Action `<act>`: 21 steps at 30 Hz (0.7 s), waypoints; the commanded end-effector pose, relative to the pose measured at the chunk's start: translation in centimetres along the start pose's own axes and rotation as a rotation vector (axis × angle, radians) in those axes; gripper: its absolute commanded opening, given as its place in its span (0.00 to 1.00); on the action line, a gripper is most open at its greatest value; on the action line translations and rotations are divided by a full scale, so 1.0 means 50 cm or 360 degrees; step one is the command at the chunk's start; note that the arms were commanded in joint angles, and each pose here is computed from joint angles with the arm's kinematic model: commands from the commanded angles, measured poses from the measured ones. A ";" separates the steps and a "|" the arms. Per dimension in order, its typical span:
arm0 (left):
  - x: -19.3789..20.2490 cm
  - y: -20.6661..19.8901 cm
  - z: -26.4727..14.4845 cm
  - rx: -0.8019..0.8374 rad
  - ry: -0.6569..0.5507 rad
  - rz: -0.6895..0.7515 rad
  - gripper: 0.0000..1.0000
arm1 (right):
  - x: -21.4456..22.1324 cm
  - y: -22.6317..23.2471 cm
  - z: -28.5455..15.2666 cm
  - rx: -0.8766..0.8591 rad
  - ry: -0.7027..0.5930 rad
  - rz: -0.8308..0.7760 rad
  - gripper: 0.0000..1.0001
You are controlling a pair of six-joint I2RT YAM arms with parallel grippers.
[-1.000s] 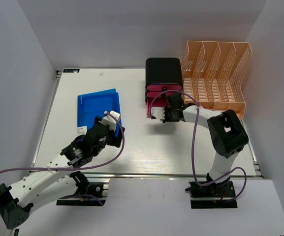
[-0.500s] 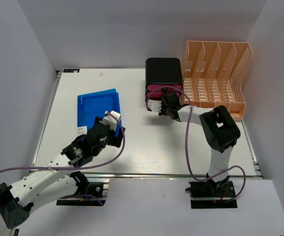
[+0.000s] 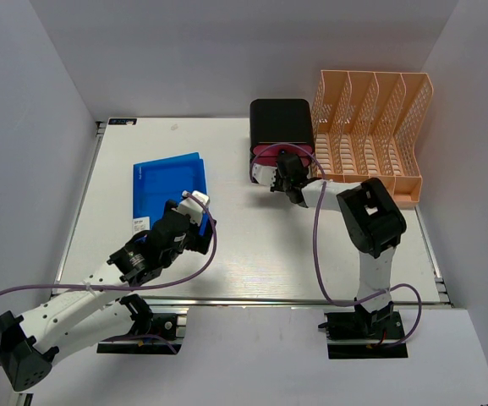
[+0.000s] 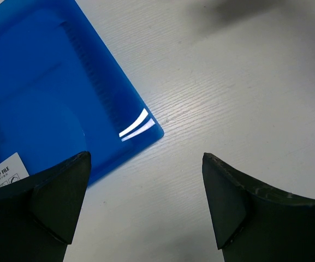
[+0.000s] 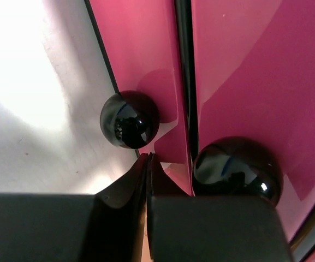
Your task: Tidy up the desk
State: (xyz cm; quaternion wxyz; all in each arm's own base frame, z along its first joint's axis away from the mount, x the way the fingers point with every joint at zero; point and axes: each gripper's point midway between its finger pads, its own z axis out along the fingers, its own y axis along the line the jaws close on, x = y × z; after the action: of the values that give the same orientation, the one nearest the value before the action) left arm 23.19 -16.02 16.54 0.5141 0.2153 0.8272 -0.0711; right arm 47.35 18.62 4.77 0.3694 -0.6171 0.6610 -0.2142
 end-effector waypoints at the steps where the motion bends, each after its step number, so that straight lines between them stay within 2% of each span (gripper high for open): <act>1: 0.001 0.010 0.002 -0.0035 -0.0007 0.0000 0.92 | -0.025 -0.080 0.002 0.0217 -0.0049 0.0042 0.04; 6: 0.001 0.011 0.002 -0.0043 -0.0005 0.0001 0.92 | -0.022 -0.074 0.002 0.0188 -0.0047 0.0049 0.02; 15: 0.001 0.009 0.004 -0.0036 -0.0002 0.0007 0.92 | -0.043 -0.030 -0.103 -0.0001 -0.0250 0.0166 0.02; 17: -0.002 0.009 0.002 -0.0032 -0.0011 0.0000 0.92 | -0.059 -0.041 -0.142 -0.0025 -0.0323 0.0251 0.05; 21: -0.002 0.009 0.001 -0.0032 -0.0016 -0.0014 0.92 | -0.108 -0.047 -0.238 -0.0209 -0.0517 0.0504 0.26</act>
State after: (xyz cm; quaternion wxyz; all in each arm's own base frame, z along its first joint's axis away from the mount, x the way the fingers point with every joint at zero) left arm 23.24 -15.98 16.43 0.5130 0.2148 0.8282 -0.0687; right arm 42.41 19.78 12.10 0.4413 -0.5808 0.6761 -0.1038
